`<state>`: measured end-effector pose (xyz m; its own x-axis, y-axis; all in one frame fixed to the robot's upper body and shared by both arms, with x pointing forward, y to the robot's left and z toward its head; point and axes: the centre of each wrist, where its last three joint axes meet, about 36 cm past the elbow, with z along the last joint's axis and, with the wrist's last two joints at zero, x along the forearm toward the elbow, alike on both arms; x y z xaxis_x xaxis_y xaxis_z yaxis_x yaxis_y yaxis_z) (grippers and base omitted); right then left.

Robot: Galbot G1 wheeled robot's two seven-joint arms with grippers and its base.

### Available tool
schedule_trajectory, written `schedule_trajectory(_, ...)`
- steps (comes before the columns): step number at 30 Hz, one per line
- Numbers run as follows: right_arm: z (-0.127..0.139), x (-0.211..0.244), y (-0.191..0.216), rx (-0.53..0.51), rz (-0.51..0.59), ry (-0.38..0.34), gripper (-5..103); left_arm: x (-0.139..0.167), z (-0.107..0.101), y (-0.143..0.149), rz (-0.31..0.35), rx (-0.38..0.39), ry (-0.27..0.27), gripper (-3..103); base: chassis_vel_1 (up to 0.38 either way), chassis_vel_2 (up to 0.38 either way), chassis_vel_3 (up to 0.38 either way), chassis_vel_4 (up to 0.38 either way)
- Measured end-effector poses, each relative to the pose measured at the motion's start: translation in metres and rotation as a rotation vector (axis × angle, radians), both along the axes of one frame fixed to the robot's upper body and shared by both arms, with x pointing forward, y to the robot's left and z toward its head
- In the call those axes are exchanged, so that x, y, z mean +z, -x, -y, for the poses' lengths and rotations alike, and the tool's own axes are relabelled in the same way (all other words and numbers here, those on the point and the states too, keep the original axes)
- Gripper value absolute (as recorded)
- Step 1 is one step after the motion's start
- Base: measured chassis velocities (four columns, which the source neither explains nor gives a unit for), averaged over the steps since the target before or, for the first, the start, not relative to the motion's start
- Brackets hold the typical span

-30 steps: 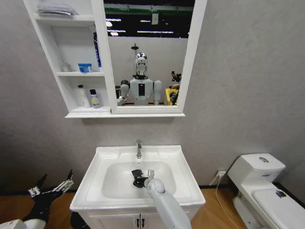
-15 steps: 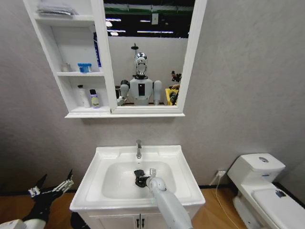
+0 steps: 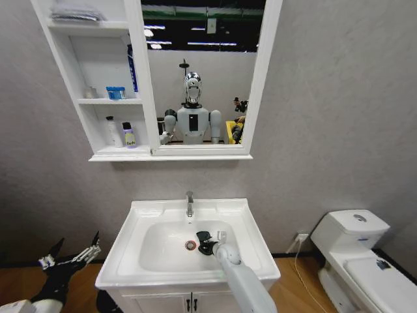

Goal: Move facial cleanser and shampoo from washbasin to cabinet, then wipe washbasin with towel.

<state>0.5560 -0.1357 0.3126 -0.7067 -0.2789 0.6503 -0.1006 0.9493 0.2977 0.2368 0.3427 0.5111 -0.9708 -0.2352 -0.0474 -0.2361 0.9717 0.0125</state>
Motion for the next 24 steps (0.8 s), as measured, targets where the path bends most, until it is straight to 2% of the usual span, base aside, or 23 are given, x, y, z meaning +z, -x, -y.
schedule_trajectory(2,-0.005,0.000,-0.001,0.006,-0.002,-0.004,5,0.000,0.000,0.000,0.000,0.000,0.000,100,0.000,0.000,0.000,0.000)
schedule_trajectory(4,-0.024,-0.001,-0.002,0.029,-0.011,-0.020,5,0.000,0.000,0.000,0.000,0.000,0.000,100,0.000,0.000,0.000,0.000)
schedule_trajectory(5,-0.024,-0.001,-0.002,0.029,-0.011,-0.020,5,0.000,0.000,0.000,0.000,0.000,0.000,100,0.000,0.000,0.000,0.000)
schedule_trajectory(7,-0.047,-0.003,-0.003,0.054,-0.015,-0.039,5,0.000,0.000,0.000,0.000,0.000,0.000,100,0.000,0.000,0.000,0.000)
schedule_trajectory(10,-0.058,-0.006,-0.004,0.066,-0.018,-0.047,5,0.000,0.000,0.000,0.000,0.000,0.000,100,0.000,0.000,0.000,0.000)
schedule_trajectory(19,-0.052,-0.010,-0.006,0.046,-0.021,-0.048,5,0.000,0.000,0.000,0.000,0.000,0.000,100,0.000,0.000,0.000,0.000)
schedule_trajectory(20,-0.049,-0.009,-0.006,0.043,-0.017,-0.047,5,0.000,0.000,0.000,0.000,0.000,0.000,100,0.000,0.000,0.000,0.000)
schedule_trajectory(21,-0.033,-0.007,-0.005,0.029,-0.007,-0.034,5,0.000,0.000,0.000,0.000,0.000,0.000,100,0.000,0.000,0.000,0.000)
schedule_trajectory(24,-0.020,-0.005,-0.006,0.016,0.000,-0.028,5,0.000,0.000,0.000,0.000,0.000,0.000,100,0.000,0.000,0.000,0.000)
